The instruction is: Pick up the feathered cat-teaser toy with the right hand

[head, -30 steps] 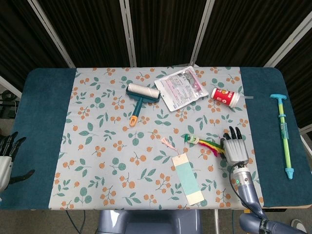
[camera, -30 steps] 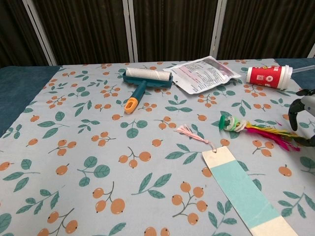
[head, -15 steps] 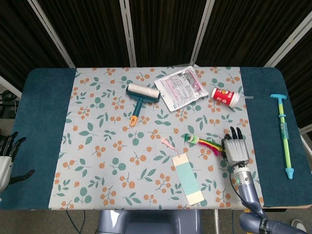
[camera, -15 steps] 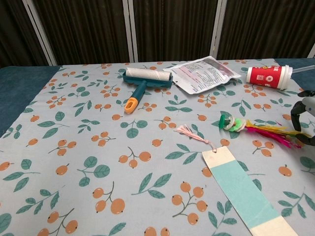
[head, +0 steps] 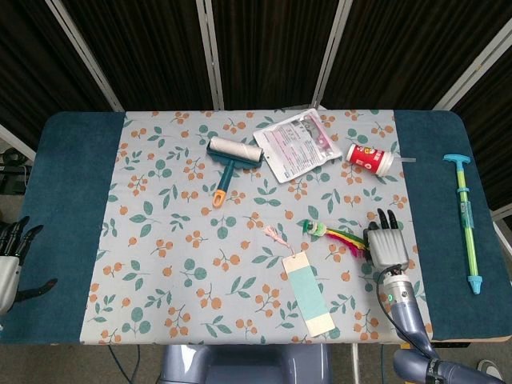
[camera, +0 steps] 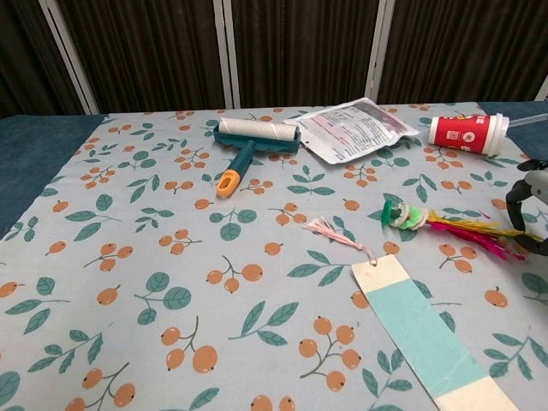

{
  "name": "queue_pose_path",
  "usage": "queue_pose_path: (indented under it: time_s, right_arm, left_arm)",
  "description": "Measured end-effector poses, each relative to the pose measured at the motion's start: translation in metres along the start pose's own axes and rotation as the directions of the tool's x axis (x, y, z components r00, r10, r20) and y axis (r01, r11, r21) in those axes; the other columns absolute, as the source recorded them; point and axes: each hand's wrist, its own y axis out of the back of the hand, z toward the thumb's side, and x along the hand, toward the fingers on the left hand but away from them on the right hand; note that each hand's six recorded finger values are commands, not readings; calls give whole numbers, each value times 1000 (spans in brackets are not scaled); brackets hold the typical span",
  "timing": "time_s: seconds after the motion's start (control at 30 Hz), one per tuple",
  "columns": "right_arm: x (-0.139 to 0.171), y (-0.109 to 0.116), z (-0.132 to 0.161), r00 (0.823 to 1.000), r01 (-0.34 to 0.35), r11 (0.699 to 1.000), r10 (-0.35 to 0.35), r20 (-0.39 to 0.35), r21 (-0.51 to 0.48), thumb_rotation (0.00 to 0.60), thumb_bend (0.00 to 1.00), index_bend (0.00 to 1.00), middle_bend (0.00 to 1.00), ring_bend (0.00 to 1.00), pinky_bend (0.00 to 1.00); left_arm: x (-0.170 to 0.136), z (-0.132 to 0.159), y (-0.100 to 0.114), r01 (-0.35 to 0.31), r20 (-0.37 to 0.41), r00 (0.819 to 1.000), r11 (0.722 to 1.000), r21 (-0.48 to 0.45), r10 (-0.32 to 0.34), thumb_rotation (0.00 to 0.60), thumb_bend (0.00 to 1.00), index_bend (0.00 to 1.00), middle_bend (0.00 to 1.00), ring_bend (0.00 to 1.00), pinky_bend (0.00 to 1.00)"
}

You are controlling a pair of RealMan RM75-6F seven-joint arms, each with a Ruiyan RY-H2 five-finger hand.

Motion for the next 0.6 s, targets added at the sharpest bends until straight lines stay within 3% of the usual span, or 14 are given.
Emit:
queue_pose_path:
  time_s: [0.23,0.6]
  right_arm:
    - [1,7,3,1000,15,1000,-15,-8,-15,600,378,641,356,0,0]
    - [7,40,14,996,63,997,-66,-57,-54,600,382,652,364,0,0]
  left_arm:
    - [0,0,0,0,-1,1000,1000,0,0,552,149,120,0,0,0]
    - [0,0,0,-1,-2,1000,1000,2,1,552,149,120,0,0,0]
